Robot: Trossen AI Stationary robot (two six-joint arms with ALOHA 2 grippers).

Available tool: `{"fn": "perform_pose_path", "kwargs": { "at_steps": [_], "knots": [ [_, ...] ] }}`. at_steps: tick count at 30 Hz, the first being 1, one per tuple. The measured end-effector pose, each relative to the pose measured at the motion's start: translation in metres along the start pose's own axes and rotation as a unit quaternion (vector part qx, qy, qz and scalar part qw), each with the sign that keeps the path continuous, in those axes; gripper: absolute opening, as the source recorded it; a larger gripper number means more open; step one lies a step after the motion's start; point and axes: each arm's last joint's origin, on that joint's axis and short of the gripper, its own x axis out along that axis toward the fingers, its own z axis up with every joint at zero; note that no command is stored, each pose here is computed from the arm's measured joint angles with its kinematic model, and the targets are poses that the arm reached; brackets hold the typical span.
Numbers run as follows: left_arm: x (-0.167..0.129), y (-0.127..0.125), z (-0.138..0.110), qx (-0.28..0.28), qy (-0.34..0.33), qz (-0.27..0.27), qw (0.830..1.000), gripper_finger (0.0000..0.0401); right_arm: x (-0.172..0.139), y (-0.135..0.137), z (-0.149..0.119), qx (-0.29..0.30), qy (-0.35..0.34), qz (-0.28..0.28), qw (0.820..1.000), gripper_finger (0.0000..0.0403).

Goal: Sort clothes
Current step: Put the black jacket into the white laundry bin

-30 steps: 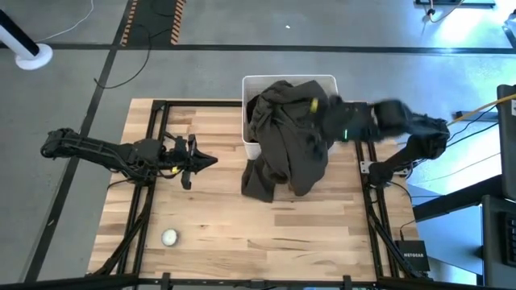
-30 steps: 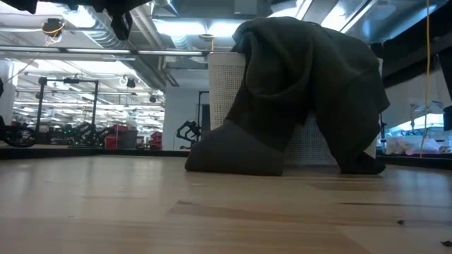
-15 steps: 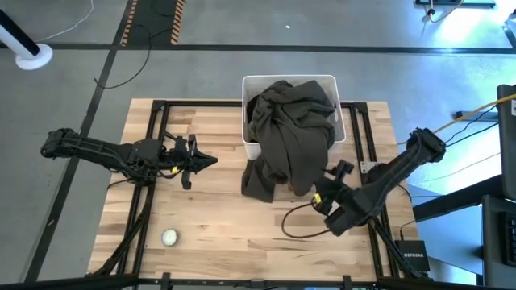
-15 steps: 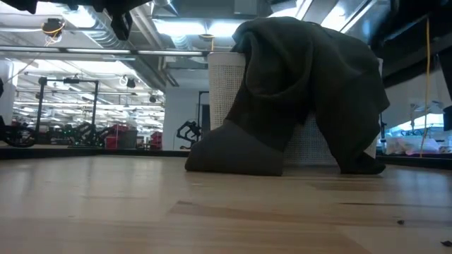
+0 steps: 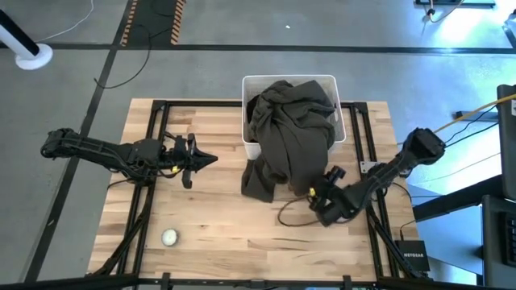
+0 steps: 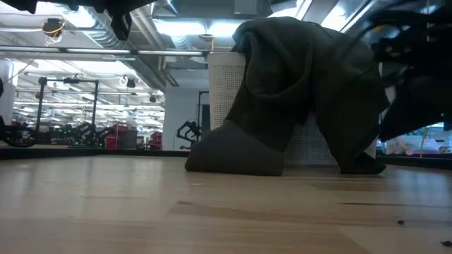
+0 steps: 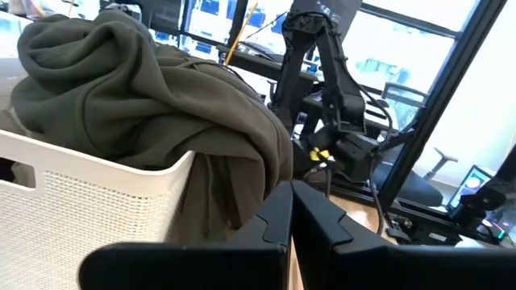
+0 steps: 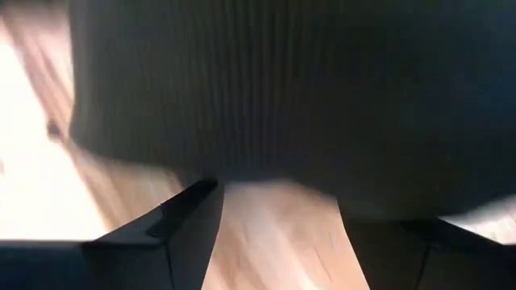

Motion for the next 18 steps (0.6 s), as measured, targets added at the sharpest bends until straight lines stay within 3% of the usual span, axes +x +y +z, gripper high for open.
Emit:
{"fn": "perform_pose_path", "kwargs": {
  "at_steps": [5,10,18],
  "knots": [
    [0.0,0.0,0.0,-0.001,0.0,0.0,1.0,0.0,0.018,0.004,0.032,0.013,-0.044,0.04,0.998,0.026],
    [0.0,0.0,0.0,0.0,0.0,0.0,1.0,0.0,0.016,0.01,0.073,0.006,-0.114,0.079,0.99,0.026],
    [0.0,0.0,0.0,-0.001,0.0,0.0,1.0,0.0,-0.043,-0.001,0.167,-0.003,-0.243,0.069,0.968,0.026]
  ]
}}
